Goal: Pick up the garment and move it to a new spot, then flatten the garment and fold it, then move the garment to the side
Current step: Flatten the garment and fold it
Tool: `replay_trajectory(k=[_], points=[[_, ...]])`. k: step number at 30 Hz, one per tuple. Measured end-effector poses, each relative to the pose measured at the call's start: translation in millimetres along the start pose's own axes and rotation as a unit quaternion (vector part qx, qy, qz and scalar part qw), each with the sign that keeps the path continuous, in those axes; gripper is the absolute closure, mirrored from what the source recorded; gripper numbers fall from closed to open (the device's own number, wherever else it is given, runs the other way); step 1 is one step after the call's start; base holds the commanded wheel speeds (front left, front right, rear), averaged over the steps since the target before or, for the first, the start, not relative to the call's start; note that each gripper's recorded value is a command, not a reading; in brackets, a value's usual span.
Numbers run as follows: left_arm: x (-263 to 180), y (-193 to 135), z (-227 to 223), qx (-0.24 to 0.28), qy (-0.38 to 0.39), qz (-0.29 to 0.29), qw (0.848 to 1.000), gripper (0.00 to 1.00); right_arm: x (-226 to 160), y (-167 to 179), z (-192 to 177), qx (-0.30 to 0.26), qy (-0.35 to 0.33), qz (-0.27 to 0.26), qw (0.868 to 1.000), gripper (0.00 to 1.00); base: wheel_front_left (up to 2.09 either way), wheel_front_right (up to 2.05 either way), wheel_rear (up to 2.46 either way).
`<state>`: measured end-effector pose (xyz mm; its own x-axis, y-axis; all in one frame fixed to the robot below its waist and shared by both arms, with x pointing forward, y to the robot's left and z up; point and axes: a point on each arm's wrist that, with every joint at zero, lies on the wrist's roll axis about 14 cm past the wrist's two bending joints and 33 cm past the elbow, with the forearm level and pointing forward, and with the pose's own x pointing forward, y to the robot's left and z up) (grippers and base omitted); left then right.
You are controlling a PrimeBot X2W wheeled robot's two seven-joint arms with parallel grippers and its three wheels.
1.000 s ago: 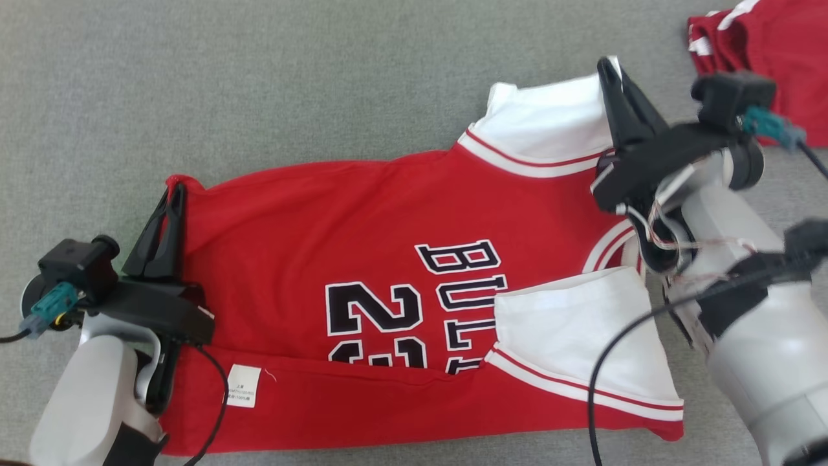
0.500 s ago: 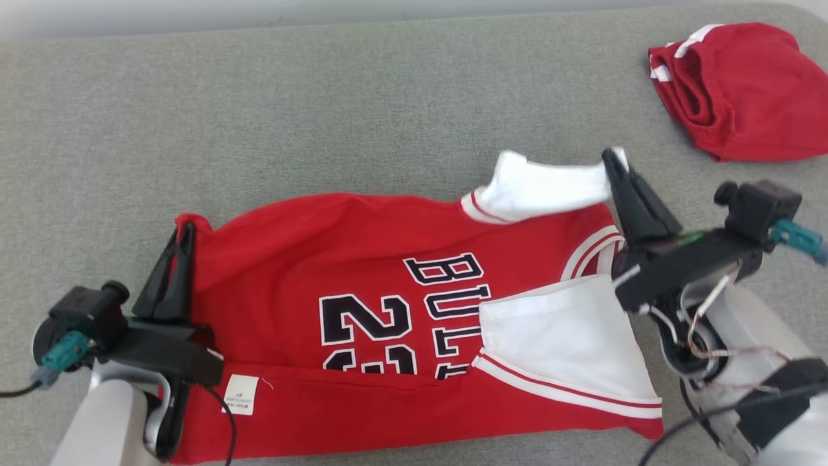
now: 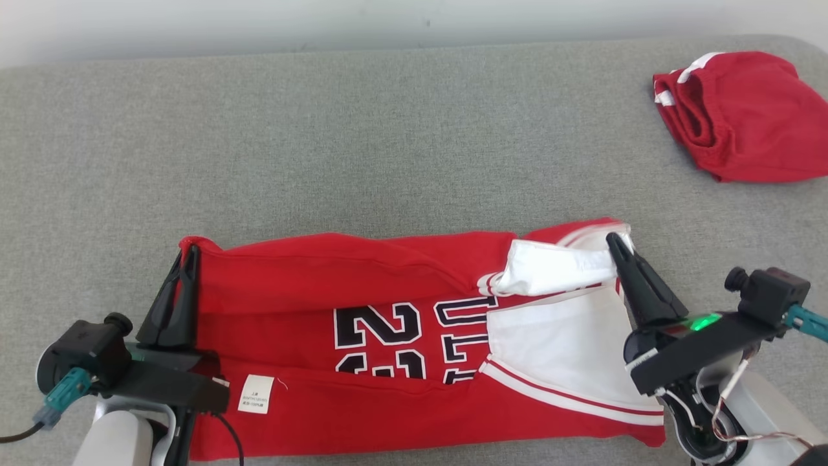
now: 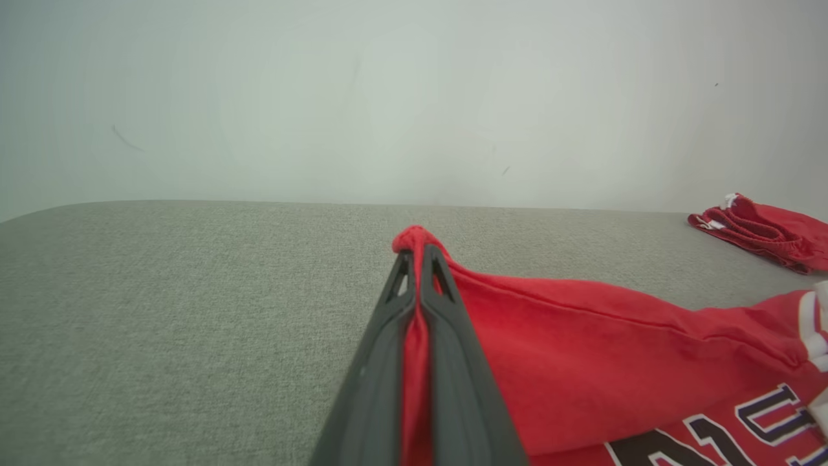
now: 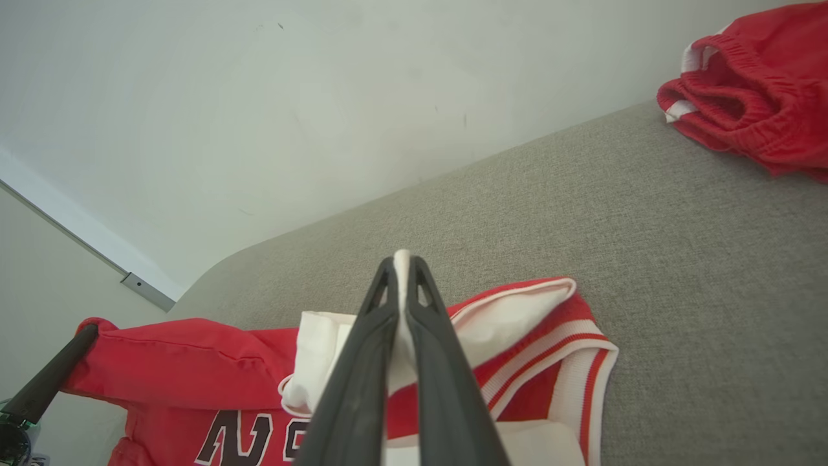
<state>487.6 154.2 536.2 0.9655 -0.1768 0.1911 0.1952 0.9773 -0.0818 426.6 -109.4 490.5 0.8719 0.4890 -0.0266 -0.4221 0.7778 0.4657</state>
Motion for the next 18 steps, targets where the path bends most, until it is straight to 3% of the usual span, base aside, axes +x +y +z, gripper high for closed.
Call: replay_trajectory(k=[18], points=[[-34,-6,-2,-0.019,0.007,0.01,1.0,1.0,-23,7,-12,0.019,0.019,-0.003,1.0,1.0,0.0,0.0,0.0]])
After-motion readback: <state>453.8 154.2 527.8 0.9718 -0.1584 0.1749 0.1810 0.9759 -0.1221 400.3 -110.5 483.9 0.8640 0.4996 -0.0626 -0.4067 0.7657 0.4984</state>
